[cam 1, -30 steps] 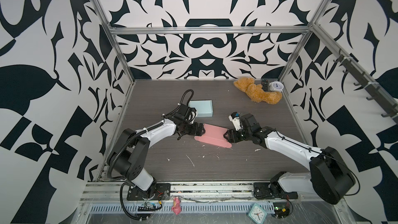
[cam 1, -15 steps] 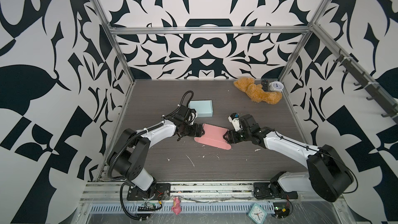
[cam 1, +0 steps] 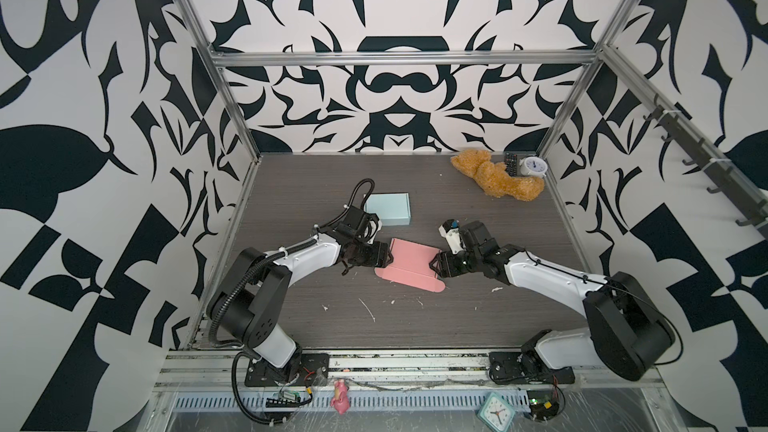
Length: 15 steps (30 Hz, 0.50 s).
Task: Fold the paper box
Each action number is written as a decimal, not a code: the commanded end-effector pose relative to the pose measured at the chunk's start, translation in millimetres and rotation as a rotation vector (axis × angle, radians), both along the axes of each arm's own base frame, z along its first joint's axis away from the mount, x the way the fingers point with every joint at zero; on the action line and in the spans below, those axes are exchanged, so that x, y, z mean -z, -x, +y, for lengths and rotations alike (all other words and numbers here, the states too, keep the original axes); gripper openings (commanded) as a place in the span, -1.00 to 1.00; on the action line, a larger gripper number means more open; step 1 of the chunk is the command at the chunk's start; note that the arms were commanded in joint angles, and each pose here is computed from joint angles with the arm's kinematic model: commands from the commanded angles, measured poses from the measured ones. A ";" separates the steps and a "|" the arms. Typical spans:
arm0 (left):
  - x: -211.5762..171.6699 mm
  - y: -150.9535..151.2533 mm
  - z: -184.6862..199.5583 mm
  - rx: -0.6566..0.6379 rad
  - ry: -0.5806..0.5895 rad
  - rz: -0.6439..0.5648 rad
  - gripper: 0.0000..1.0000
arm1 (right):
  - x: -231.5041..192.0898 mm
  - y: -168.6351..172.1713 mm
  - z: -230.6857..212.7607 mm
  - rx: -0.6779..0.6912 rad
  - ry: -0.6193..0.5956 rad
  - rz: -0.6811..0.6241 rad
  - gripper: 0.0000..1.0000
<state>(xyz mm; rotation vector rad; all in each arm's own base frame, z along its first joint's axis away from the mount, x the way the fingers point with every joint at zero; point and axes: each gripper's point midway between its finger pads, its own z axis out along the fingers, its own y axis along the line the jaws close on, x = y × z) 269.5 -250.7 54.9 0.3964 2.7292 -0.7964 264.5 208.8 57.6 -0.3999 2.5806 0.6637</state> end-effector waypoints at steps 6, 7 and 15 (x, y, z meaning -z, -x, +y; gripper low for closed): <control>11.2 8.3 -2.2 0.007 -0.007 0.031 0.28 | 0.7 -2.7 3.1 -0.003 -0.018 -0.010 0.36; 12.6 9.1 -2.3 0.008 -0.010 0.035 0.26 | 1.4 -3.0 3.4 -0.003 -0.018 -0.008 0.36; 15.7 9.9 -1.8 0.007 -0.020 0.036 0.11 | 4.1 -6.7 5.0 -0.003 -0.016 -0.005 0.35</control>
